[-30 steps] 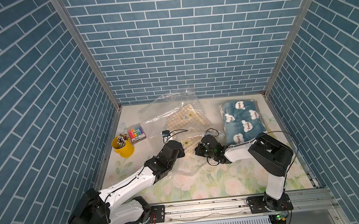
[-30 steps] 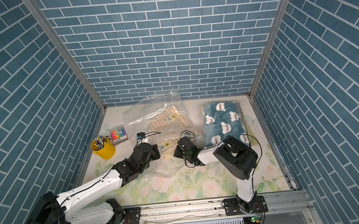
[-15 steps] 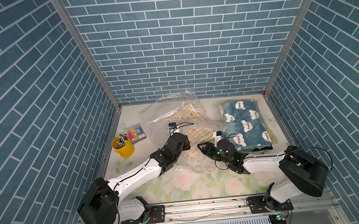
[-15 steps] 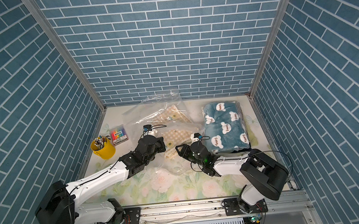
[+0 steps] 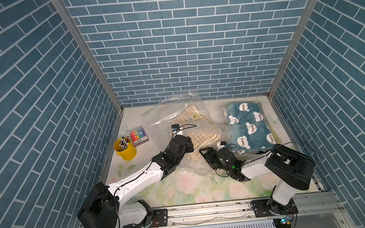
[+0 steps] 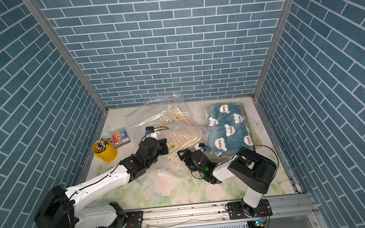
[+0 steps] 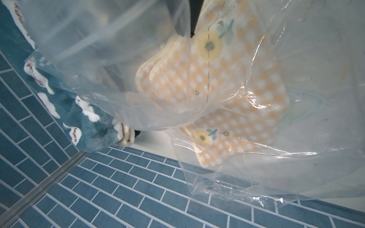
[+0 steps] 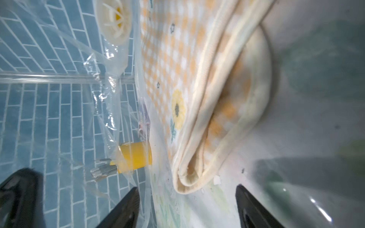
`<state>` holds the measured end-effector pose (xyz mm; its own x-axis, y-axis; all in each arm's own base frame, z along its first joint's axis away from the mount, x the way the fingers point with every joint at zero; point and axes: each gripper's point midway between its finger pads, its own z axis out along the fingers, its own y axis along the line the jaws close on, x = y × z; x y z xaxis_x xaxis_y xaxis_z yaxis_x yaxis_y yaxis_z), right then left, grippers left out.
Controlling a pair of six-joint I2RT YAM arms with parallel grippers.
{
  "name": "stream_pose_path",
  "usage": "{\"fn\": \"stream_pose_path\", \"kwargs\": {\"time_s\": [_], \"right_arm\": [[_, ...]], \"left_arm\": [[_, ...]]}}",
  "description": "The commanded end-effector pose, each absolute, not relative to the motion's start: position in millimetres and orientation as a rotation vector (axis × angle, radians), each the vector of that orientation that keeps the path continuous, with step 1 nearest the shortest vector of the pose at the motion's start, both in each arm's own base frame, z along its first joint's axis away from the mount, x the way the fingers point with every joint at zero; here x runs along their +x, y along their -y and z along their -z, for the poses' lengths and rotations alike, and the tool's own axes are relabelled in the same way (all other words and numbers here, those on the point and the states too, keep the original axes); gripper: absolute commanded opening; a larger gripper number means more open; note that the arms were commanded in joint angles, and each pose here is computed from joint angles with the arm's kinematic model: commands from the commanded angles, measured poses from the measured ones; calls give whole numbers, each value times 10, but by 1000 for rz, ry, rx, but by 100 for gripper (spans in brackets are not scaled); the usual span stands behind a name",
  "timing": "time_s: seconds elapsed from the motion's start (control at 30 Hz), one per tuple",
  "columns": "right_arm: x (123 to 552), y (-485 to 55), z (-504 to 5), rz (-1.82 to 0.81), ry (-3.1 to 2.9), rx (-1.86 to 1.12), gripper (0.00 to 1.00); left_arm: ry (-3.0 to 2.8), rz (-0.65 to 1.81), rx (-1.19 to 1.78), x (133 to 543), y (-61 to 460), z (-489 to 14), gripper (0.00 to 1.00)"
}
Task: Take the blanket out of the vacuum bag
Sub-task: Take out the blanket from the vacuum bag.
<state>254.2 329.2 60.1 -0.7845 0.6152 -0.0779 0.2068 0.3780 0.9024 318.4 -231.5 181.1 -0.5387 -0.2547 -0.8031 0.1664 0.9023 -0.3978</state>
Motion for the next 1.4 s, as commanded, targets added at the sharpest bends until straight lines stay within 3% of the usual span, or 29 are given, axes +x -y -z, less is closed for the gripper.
{"fn": "stream_pose_path", "kwargs": {"time_s": [0.0, 0.37, 0.63, 0.77, 0.87, 0.93, 1.1, 1.37], "right_arm": [[2606, -3268, -524, -1396, -2209, 806, 78], [3003, -3448, -200, -1313, -2238, 891, 81], [3203, -3518, -242, -1332, -2148, 944, 73], [3270, -3530, -160, -1331, -2128, 972, 58], [3293, -3547, -112, -1340, -2120, 976, 40], [3311, -3539, -155, -1362, -2090, 960, 21], [3338, -3603, -407, -1391, -2062, 844, 0], [3303, -3736, -980, -1487, -2009, 679, 0]], "left_arm": [[-2049, 542, -50, 3171, 2295, -1856, 0], [-2068, 545, -32, 3158, 2320, -1762, 0], [-2078, 546, -22, 3153, 2334, -1717, 0], [-2063, 535, -25, 3150, 2298, -1756, 0], [-2061, 523, -24, 3148, 2278, -1773, 0], [-2061, 522, -20, 3144, 2279, -1789, 0], [-2053, 515, -23, 3160, 2270, -1831, 0], [-2030, 532, -106, 3242, 2276, -1875, 0]]}}
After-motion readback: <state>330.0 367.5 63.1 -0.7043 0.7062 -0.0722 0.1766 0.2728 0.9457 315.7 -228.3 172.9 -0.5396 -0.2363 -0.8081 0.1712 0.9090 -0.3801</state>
